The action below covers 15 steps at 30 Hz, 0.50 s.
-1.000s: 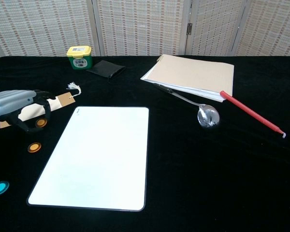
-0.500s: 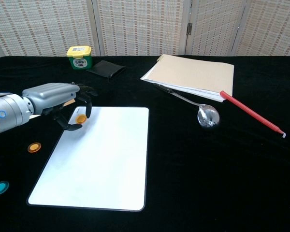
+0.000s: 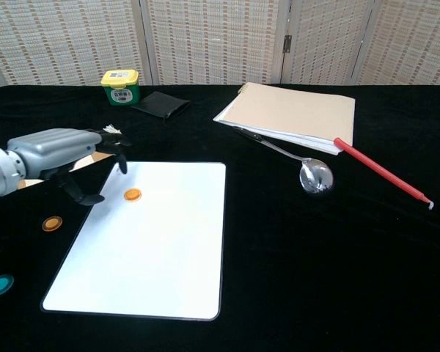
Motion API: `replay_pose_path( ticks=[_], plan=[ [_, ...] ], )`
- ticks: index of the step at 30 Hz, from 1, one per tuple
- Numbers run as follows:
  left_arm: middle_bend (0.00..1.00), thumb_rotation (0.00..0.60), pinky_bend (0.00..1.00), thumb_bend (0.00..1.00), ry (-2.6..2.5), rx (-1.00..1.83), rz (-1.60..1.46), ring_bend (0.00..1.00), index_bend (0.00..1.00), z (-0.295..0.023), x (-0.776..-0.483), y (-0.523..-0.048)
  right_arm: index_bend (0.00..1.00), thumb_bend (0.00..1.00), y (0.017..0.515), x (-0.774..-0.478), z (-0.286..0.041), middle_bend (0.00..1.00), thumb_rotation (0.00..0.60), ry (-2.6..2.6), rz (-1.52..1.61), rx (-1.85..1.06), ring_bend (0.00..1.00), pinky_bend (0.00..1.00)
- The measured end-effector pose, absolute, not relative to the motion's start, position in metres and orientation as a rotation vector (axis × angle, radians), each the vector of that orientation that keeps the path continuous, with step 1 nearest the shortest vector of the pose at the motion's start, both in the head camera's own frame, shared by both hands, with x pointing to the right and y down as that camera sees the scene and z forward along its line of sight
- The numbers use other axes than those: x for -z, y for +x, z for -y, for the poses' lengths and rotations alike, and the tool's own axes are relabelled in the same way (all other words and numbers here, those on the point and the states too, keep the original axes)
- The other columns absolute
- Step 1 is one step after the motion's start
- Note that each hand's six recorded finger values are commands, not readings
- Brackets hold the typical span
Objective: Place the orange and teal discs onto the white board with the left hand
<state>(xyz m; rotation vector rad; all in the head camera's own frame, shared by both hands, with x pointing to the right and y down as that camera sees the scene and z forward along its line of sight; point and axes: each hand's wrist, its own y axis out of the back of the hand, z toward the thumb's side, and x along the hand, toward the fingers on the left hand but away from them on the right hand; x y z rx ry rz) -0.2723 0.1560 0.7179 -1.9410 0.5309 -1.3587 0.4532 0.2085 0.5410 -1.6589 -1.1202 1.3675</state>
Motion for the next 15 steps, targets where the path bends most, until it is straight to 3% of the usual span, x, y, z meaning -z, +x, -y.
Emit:
replay_pose_path(
  ticks=[15],
  plan=[
    [0.08,0.600,0.00,0.36,-1.926,1.460,-0.539,0.00,0.44,-0.207,-0.708,-0.336,0.03,0.44,0.441,-0.543,-0.204,0.02,0.600,-1.679,1.087,-1.343,0.00,0.00]
  ],
)
